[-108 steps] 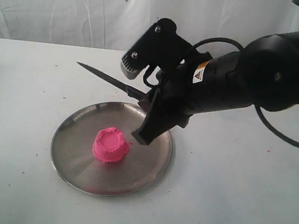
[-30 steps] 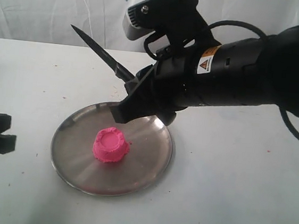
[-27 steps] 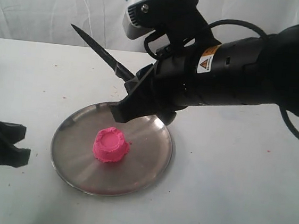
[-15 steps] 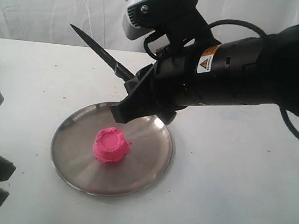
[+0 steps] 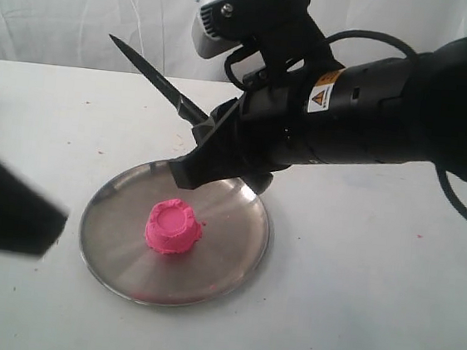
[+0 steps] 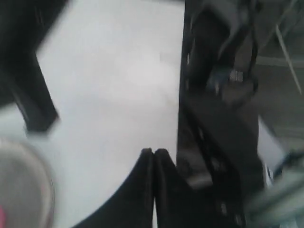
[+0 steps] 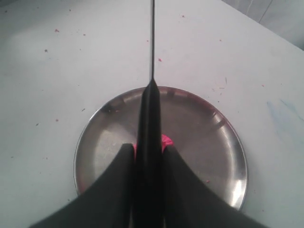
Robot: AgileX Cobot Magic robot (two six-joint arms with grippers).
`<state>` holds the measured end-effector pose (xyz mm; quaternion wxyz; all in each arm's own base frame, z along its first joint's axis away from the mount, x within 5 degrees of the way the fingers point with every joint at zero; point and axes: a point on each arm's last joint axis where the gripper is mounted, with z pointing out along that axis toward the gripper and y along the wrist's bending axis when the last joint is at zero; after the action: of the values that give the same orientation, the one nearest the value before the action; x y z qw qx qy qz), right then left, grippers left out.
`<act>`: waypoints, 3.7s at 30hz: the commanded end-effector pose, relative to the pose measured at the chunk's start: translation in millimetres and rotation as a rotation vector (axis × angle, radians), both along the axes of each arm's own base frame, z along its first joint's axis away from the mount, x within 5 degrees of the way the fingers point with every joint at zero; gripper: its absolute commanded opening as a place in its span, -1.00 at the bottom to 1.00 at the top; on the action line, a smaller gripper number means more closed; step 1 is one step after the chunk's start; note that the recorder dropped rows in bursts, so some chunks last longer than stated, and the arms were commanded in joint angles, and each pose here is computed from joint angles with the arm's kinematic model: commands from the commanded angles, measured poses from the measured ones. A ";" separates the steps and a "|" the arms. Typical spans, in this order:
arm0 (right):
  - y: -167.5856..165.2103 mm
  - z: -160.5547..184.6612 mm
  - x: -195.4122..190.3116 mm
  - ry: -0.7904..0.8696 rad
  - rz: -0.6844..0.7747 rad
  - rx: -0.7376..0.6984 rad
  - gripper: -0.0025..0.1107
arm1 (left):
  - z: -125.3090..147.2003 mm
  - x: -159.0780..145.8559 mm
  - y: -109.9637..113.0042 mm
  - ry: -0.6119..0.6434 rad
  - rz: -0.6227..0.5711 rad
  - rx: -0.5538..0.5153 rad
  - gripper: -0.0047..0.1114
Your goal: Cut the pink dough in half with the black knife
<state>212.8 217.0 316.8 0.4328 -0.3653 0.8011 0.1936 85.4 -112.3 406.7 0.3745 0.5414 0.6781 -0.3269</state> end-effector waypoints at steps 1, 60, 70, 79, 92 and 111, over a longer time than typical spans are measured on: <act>0.1 6.1 -0.8 -0.018 0.001 0.021 -0.96 | 42.1 -0.9 0.4 -0.167 0.155 -0.427 -0.92; 4.5 -13.9 0.5 0.125 -0.010 -0.026 -0.96 | -146.6 207.3 38.8 0.394 0.527 -0.589 -0.92; -5.9 -14.5 9.3 0.053 -0.114 -0.112 -0.96 | -154.6 203.3 38.0 0.423 0.513 -0.499 -0.92; -1.0 -55.9 16.4 0.193 -0.105 -0.306 -0.96 | -160.6 207.5 42.0 0.407 0.587 -0.443 -0.92; 21.0 -101.8 24.8 0.311 -0.035 -0.321 -0.96 | -194.0 226.4 32.8 0.410 0.669 -0.408 -0.92; 24.3 -104.6 28.7 0.272 -0.020 -0.311 -0.96 | -213.2 230.3 30.6 0.444 0.638 -0.392 -0.92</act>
<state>240.4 239.5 210.8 0.2525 -0.3870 0.8802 0.1084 315.2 -80.3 189.9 0.3900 0.1415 0.8089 -0.4166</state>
